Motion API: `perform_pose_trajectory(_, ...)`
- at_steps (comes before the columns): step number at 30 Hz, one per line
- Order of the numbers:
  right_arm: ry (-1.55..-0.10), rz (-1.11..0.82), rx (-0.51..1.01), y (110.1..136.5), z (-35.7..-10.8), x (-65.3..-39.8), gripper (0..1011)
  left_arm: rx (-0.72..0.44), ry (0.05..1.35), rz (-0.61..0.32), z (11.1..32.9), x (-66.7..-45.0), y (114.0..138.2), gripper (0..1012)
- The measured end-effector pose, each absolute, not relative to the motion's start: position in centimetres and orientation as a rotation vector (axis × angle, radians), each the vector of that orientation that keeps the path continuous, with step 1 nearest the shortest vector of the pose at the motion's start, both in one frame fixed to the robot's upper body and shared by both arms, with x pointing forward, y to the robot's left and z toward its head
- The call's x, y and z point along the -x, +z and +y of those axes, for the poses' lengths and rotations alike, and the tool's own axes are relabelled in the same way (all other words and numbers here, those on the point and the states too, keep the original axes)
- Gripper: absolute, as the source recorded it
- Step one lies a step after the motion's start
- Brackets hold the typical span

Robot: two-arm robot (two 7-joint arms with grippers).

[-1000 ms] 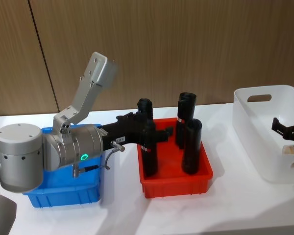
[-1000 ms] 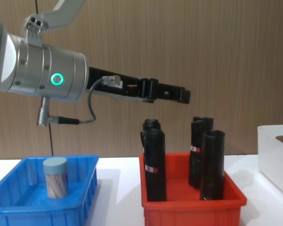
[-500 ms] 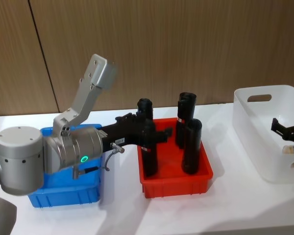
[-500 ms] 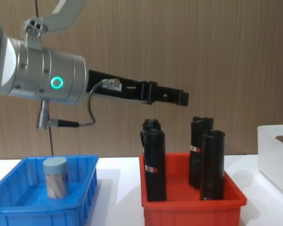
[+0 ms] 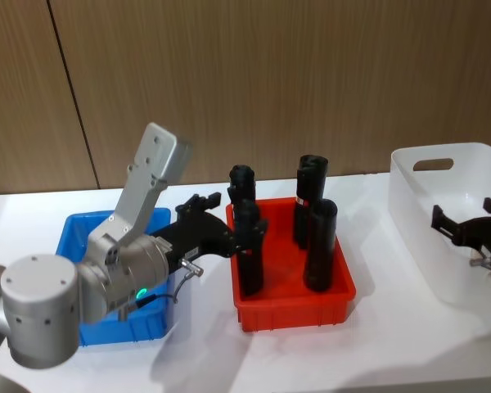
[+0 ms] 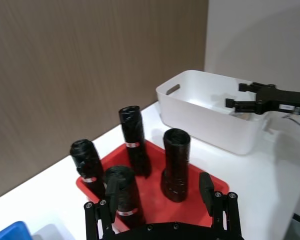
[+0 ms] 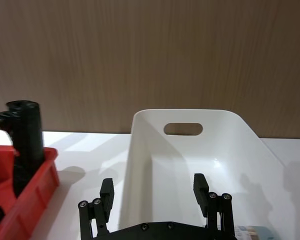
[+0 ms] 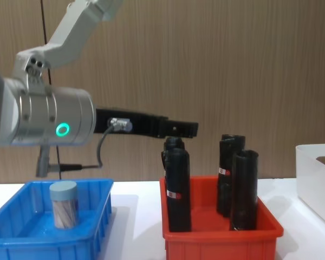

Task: Pick the cotton swabs from the blue box and place them into the white box.

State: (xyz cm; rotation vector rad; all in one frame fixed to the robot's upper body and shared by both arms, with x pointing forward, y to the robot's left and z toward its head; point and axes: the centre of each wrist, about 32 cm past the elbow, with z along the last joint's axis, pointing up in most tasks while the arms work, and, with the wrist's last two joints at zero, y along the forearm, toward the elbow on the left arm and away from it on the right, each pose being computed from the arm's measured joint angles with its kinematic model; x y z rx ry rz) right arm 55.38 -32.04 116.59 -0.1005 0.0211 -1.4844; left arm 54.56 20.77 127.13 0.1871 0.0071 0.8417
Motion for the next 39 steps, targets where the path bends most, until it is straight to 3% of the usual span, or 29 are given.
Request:
perform_pose_trajectory(26, -1.329, -0.051, 0.039, 117.4, -26.9, -49.1, 1001, -0.09, 1.086, -0.231, 20.0, -50.1, 121.4, 1004)
perform_pose_trajectory(39, -1.254, -0.072, -0.007, 118.4, -24.5, -45.6, 1001, -0.061, 1.122, -0.268, 19.8, -49.2, 120.4, 1004)
